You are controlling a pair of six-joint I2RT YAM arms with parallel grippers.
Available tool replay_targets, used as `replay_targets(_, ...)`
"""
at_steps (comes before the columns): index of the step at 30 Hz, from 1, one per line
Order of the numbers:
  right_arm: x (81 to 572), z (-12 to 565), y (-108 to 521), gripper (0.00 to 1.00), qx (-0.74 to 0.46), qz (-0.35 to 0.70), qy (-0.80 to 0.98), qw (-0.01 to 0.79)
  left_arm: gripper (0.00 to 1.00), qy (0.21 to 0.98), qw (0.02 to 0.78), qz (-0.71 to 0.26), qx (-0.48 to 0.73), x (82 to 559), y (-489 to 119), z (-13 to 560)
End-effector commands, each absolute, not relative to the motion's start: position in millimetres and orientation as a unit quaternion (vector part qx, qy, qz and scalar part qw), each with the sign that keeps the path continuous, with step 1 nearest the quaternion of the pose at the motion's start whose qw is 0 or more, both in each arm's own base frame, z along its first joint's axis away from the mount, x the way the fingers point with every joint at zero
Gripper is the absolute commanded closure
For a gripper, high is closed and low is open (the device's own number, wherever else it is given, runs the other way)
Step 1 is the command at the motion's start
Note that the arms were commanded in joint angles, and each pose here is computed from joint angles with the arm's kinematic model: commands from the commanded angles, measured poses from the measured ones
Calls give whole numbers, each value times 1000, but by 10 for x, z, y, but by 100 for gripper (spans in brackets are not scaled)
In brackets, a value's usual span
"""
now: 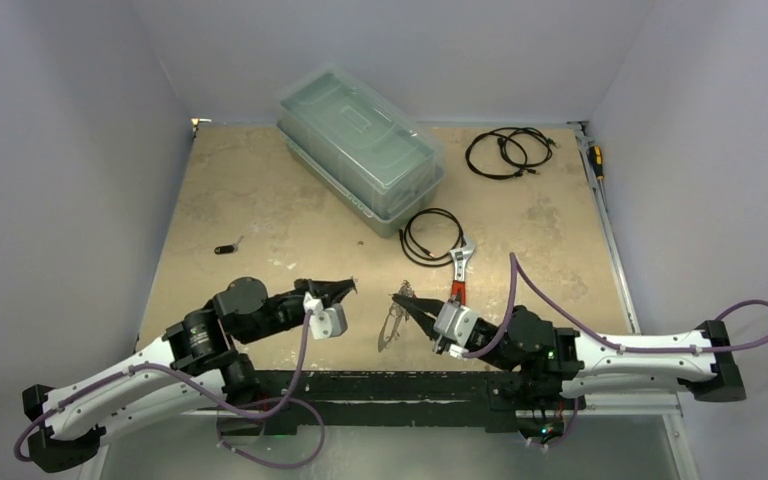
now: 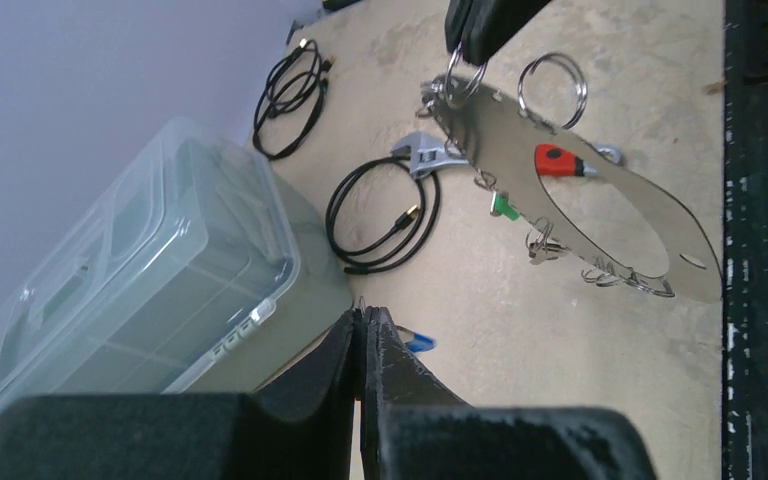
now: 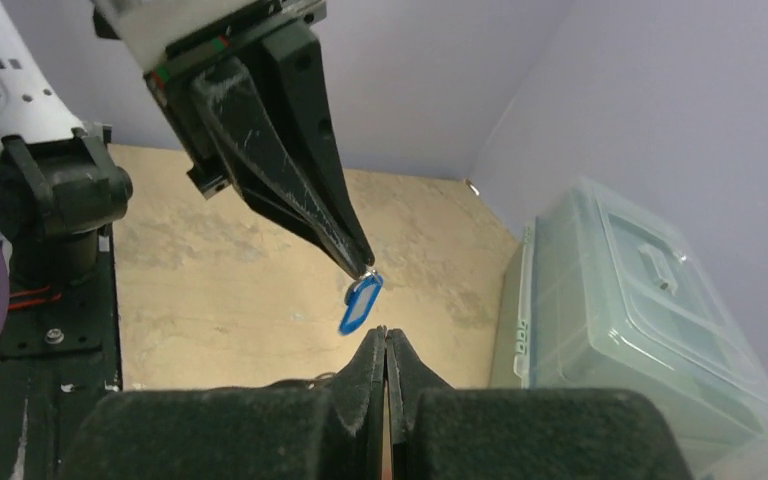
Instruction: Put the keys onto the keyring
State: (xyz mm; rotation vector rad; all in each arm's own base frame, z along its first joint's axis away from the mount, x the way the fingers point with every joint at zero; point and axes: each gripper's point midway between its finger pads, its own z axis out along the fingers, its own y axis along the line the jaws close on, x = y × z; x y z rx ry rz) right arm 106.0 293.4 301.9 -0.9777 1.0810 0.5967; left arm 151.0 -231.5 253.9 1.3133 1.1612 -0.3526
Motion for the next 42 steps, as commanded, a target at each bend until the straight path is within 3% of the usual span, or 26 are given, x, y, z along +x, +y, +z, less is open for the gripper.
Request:
replay_targets(1,928,3250,2919,100,-436,291,403,750,100,467,630,-205,585,1342,-2405,2589)
replay_targets(20,546,3380,2879,100,-441,369,298,762,100,360,594,-373,615,881,-2623,2738)
replay_targets(42,399,3594,2740,100,-393,460,243,758,100,321,618,-428,577,771,-2657,3044)
